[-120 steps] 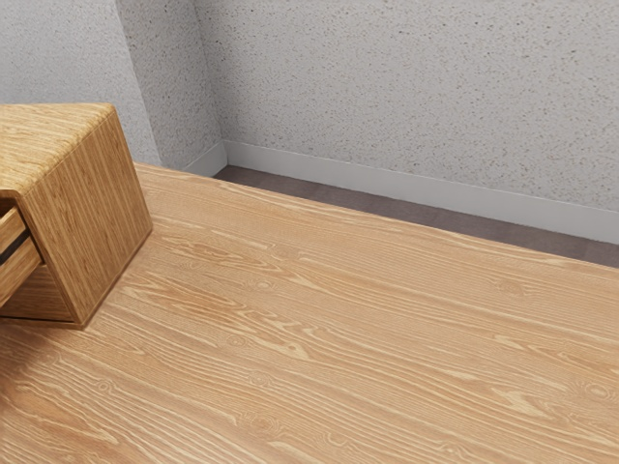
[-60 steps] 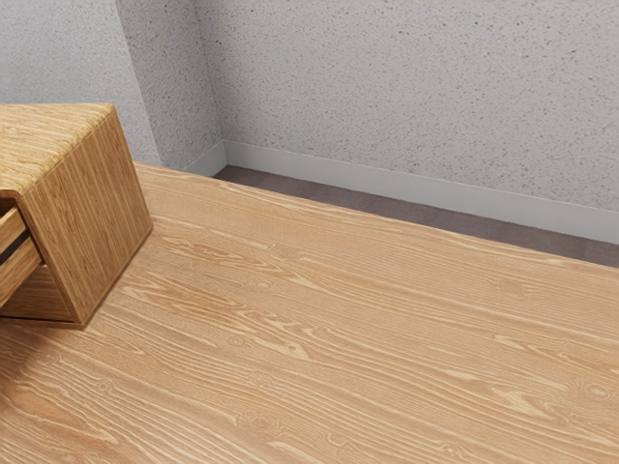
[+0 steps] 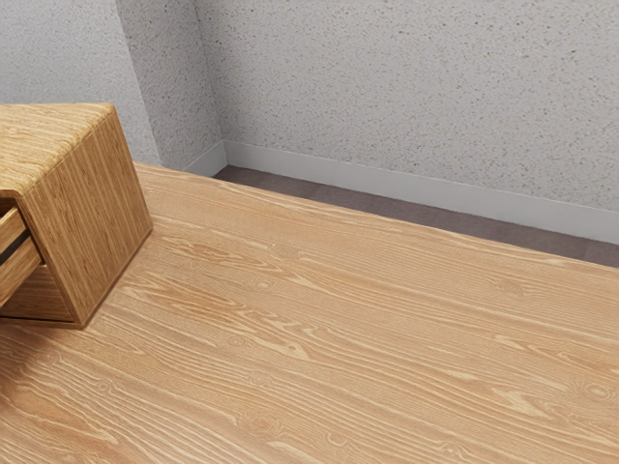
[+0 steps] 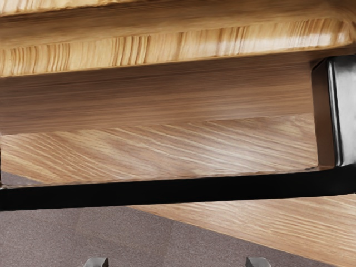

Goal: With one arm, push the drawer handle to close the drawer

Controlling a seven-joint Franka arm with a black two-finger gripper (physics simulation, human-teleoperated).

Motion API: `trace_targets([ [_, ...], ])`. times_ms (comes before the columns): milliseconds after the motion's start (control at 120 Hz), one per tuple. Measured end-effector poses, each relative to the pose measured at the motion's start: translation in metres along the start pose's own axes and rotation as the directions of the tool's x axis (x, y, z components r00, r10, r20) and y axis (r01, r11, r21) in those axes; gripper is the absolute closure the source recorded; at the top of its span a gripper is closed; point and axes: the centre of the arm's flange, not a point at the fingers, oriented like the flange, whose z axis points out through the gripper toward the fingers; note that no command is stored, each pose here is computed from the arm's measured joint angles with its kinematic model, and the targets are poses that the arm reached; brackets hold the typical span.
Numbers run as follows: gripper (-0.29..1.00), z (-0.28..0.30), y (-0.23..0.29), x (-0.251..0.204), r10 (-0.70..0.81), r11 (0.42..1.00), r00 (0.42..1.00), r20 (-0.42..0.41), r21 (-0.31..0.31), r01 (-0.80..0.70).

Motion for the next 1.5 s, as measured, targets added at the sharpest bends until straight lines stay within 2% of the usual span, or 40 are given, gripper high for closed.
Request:
trace_targets([
  [167, 0.67, 0.001, 0.000, 0.011, 0.028, 1.000, 1.000, -0.013, 0.000, -0.028],
  [400, 0.75, 0.008, 0.006, 0.030, 0.069, 0.998, 0.998, -0.014, -0.003, -0.069],
  [892, 0.80, 0.010, -0.004, 0.071, 0.092, 0.996, 0.995, -0.036, -0.001, -0.092],
  [1217, 0.79, 0.020, -0.020, 0.106, 0.106, 0.994, 0.993, -0.051, -0.020, -0.107],
  [1500, 0.79, 0.018, -0.024, 0.136, 0.115, 0.993, 0.991, -0.061, -0.014, -0.117],
])
